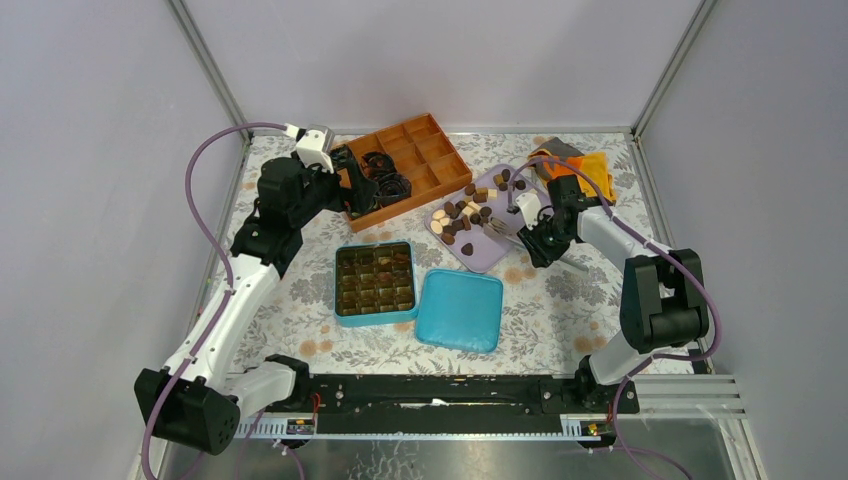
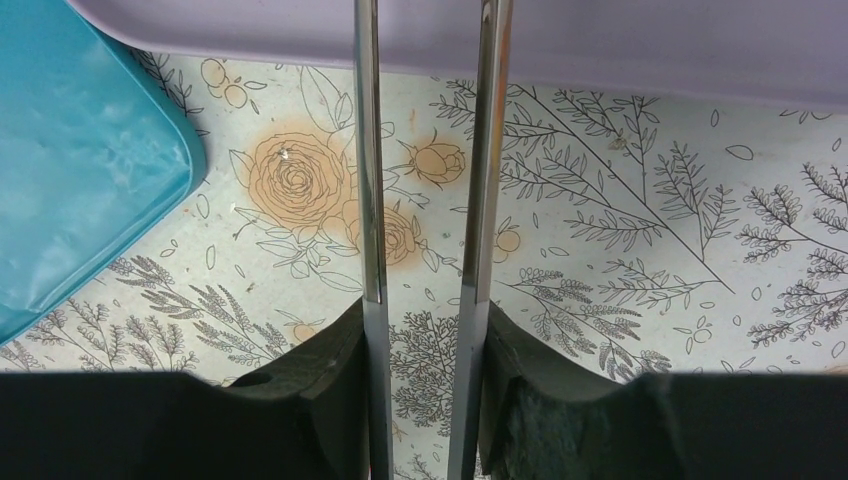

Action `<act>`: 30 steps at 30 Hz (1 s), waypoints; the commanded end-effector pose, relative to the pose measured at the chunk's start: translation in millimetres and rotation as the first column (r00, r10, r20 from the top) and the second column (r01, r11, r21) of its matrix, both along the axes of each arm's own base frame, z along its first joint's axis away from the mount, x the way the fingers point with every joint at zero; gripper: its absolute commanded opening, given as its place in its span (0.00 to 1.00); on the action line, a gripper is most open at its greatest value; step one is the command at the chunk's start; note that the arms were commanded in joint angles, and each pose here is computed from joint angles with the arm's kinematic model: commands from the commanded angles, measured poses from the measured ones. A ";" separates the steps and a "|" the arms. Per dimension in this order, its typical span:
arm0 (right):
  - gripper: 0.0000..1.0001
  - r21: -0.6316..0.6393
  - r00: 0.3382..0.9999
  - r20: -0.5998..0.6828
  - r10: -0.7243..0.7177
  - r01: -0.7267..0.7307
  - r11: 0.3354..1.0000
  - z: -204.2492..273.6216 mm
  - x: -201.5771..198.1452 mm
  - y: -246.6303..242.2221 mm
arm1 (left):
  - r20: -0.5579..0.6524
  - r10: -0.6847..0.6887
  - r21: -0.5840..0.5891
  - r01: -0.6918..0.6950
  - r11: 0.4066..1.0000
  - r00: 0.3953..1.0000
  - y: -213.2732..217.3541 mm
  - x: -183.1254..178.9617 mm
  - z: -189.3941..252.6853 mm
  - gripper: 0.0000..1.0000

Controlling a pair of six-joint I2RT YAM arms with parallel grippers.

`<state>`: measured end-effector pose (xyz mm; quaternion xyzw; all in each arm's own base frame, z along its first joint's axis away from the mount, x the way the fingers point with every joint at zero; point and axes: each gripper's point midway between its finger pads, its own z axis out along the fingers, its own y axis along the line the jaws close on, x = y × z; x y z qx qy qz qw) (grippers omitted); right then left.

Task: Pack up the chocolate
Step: Pick up the fake chocolate from the plate.

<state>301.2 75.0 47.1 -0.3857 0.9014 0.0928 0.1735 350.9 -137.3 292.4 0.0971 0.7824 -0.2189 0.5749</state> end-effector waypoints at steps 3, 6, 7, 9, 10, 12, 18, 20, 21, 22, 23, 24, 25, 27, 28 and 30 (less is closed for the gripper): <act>0.27 -0.015 0.999 0.051 -0.014 0.015 1.000 12.4 11.4 -3.8 | 0.020 0.006 0.015 -0.006 1.000 1.000 1.5 3.9 -0.2 0.99; 0.21 -0.013 0.998 0.058 -0.015 0.016 1.000 14.8 11.9 -4.3 | 0.022 0.008 0.015 -0.009 1.000 1.000 2.3 3.8 0.4 0.99; 0.19 -0.012 0.998 0.059 -0.017 0.017 1.000 15.3 11.9 -4.8 | 0.022 0.008 0.016 -0.008 1.000 1.000 2.3 3.9 0.3 0.99; 0.17 -0.005 0.997 0.071 -0.020 0.021 1.000 19.4 12.9 -5.9 | 0.021 0.008 0.017 -0.008 1.000 1.000 2.2 3.8 -0.2 0.99; 0.15 0.000 0.997 0.077 -0.023 0.024 1.000 21.6 13.1 -6.5 | 0.022 0.008 0.016 -0.008 1.000 1.000 2.2 3.8 0.2 0.99; 0.11 0.011 0.996 0.088 -0.027 0.026 1.000 26.0 13.6 -7.2 | 0.021 0.010 0.017 -0.010 1.000 1.000 2.7 3.9 -0.5 0.99; 0.00 0.051 0.993 0.112 -0.025 0.019 0.999 36.8 13.2 -4.4 | 0.022 0.014 0.019 -0.014 1.000 1.000 3.1 4.6 -0.7 0.99; 0.00 0.064 0.993 0.119 -0.017 0.010 0.998 40.1 12.8 -1.8 | 0.020 0.017 0.022 -0.017 1.000 1.000 3.9 5.1 -1.6 0.99; 0.00 0.074 0.992 0.123 -0.015 0.005 0.997 42.5 12.5 -0.3 | 0.021 0.019 0.022 -0.019 1.000 1.000 4.1 5.1 -1.4 0.99; 0.00 0.086 0.992 0.128 -0.011 0.000 0.996 45.0 12.1 1.9 | 0.020 0.021 0.024 -0.021 0.999 1.000 4.6 5.3 -2.1 0.99; 0.00 0.101 0.991 0.133 -0.004 -0.009 0.995 48.2 11.3 4.8 | 0.021 0.021 0.025 -0.021 0.999 1.000 4.4 5.1 -1.9 0.99; 0.00 0.125 0.990 0.140 0.007 -0.025 0.992 52.6 10.1 9.3 | 0.019 0.023 0.026 -0.023 0.999 1.000 4.9 5.3 -2.6 0.99; 0.00 0.152 0.989 0.147 0.021 -0.043 0.987 57.4 8.3 14.4 | 0.020 0.025 0.026 -0.025 0.999 0.999 5.3 5.6 -2.2 0.99; 0.00 0.218 0.984 0.173 0.052 -0.090 0.972 70.6 4.8 27.1 | 0.022 0.029 0.028 -0.030 0.999 0.999 6.1 5.9 -2.4 0.99; 0.00 0.254 0.979 0.191 0.074 -0.122 0.959 78.6 2.4 34.6 | 0.019 0.033 0.030 -0.034 0.999 0.999 6.8 6.0 -3.2 0.99; 0.00 0.318 0.963 0.231 0.138 -0.209 0.925 94.3 -4.9 52.9 | 0.024 0.044 0.034 -0.044 0.998 0.999 8.7 6.2 -2.5 0.99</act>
